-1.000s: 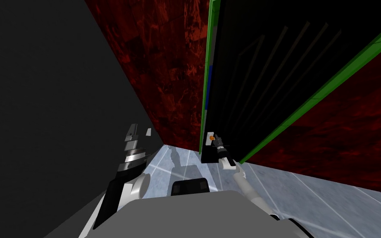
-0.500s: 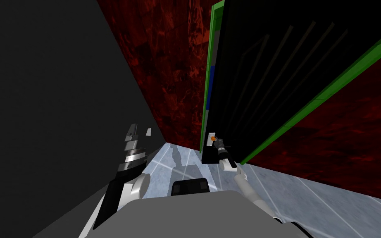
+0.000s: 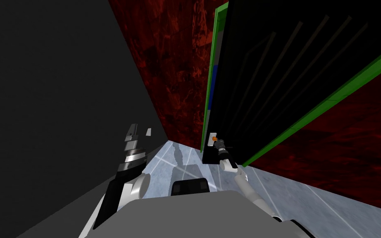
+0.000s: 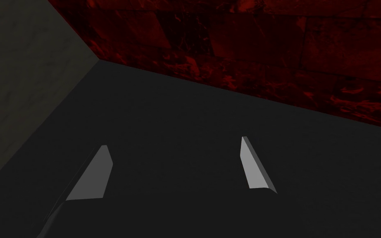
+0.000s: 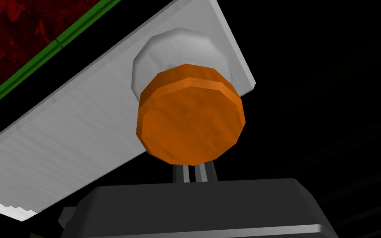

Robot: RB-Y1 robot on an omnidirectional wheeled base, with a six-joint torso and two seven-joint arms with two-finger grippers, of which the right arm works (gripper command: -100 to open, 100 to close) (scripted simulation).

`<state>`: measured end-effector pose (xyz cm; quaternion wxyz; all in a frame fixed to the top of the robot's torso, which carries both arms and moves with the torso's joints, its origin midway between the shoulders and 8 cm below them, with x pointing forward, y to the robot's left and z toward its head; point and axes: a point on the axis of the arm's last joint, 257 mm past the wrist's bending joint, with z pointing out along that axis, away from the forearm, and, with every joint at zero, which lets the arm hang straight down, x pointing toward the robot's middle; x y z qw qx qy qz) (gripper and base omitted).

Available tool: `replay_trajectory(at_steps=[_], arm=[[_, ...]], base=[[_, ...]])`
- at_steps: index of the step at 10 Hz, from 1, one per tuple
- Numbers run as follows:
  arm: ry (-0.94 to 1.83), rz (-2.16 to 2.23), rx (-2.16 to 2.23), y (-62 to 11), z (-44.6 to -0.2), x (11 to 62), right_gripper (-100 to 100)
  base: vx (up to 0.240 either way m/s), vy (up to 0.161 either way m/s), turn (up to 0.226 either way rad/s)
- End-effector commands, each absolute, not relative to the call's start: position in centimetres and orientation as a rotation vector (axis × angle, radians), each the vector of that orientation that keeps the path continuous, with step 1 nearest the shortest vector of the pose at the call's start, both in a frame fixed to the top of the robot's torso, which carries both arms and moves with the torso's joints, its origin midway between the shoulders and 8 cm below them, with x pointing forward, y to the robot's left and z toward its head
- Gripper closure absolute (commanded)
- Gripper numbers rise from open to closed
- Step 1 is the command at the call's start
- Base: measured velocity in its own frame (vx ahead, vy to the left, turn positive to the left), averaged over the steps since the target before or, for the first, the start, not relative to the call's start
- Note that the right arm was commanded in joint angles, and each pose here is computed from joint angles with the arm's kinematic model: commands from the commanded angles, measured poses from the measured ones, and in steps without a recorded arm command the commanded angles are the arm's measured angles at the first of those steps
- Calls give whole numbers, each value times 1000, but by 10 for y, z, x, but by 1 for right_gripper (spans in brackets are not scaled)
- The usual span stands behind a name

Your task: Pull the door open

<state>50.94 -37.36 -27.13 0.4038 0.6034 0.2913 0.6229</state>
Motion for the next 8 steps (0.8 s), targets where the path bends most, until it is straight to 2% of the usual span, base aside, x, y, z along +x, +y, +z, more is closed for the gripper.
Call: replay_trajectory(at_steps=[1, 4, 8], arm=[[720, 1622, 1492, -359, -250, 518, 100], [718, 1628, 1486, -357, -247, 518, 100], [611, 1703, 1586, -364, -253, 516, 100]], base=[[-35, 5, -6], [2, 5, -14], [-56, -35, 107]])
